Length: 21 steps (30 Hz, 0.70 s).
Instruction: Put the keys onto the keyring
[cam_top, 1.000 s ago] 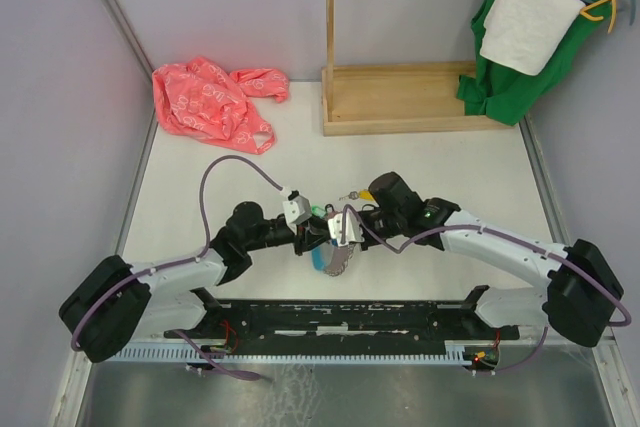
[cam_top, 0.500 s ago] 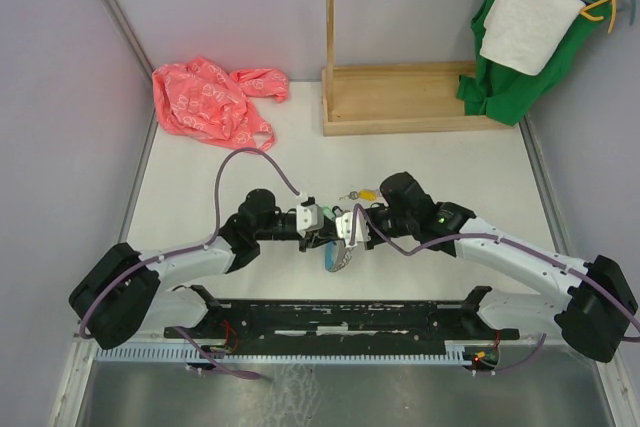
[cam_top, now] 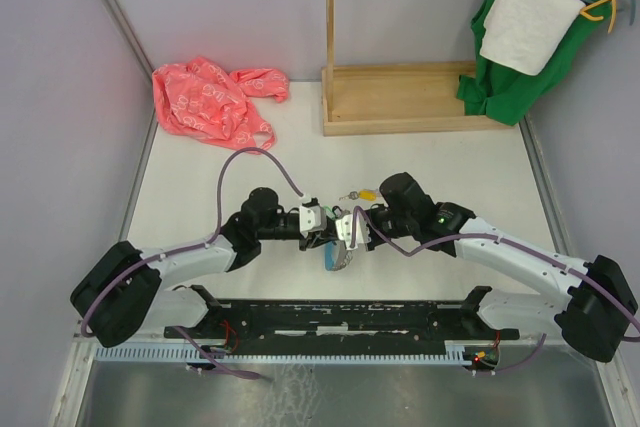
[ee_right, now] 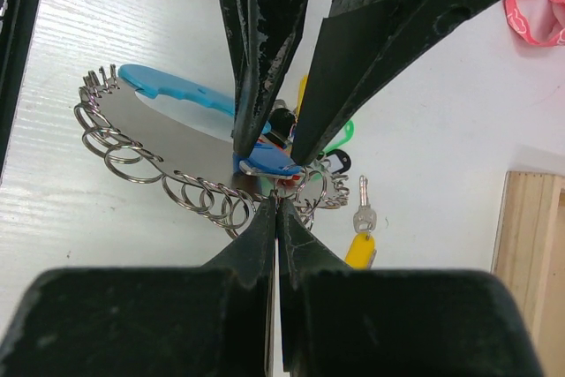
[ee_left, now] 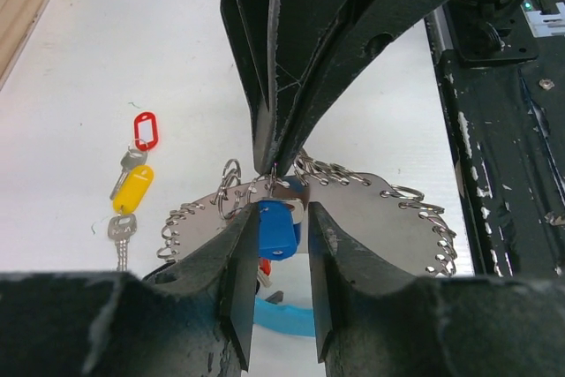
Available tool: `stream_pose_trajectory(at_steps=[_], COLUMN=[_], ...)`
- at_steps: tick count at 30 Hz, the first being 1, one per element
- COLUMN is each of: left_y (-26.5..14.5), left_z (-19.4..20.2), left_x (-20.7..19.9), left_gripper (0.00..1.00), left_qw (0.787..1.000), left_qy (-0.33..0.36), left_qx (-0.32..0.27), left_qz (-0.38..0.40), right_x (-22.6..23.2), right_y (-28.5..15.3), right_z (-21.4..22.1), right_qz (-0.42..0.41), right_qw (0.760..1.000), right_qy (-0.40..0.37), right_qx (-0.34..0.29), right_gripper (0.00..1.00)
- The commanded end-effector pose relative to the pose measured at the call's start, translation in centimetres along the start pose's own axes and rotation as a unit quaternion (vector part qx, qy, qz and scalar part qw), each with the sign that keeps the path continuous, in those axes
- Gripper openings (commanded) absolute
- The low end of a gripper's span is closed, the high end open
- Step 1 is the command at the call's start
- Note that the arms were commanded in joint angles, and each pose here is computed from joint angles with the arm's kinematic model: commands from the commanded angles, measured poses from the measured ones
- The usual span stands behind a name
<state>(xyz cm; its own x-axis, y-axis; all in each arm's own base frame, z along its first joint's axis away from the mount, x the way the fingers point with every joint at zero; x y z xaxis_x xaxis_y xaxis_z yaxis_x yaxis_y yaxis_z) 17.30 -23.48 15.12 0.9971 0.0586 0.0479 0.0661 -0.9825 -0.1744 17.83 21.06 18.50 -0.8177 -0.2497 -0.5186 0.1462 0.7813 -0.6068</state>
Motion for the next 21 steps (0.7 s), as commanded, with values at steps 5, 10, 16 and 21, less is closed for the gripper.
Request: stream_pose_trajectory(at_steps=[5, 10, 16, 21], left_y=[-0.2, 0.3, 0.8, 1.1], left_z=[-2.3, -2.3, -1.9, -1.6], left_x=[1.2, 1.2, 1.1, 1.3], left_gripper=[0.41, 0.42, 0.41, 0.40], left_qw=[0.997, 0.998, 0.999, 0.999], left_qy=[0.045, 0.037, 0.028, 0.023], left_qx=[-0.044, -0.041, -0.031, -0.023], left_qz=[-0.049, -0.030, 0.000, 0.005], right_x=[-0.8, -0.8, -0.9, -0.8], right_y=[-0.4, -0.3, -0.5, -0.4], right_z=[-0.8, -0.9, -1.0, -1.1], right_qz=[0.019, 0.019, 0.022, 0.018], right_qw=[0.999, 0.999, 0.999, 0.999], right_qy=[-0.021, -0.023, -0.024, -0.027], right_qx=[-0.021, -0.028, -0.030, -0.034], right_gripper=[0.01, 0.01, 0.01, 0.01])
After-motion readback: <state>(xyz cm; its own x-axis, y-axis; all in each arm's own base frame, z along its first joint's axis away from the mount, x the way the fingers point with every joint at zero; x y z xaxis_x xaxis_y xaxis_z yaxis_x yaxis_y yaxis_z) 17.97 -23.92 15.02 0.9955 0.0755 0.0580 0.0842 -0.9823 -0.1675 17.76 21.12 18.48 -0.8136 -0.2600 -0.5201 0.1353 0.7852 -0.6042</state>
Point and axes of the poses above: each gripper's point midway between its finger pads, its own y axis out along the fingers, its own x axis along the line the jaws close on, z = x × y, the point moved 8 cm from there along -y, back along the fingers, and after that the axes turned 7 degrees about -y, right-handed, at the moved point
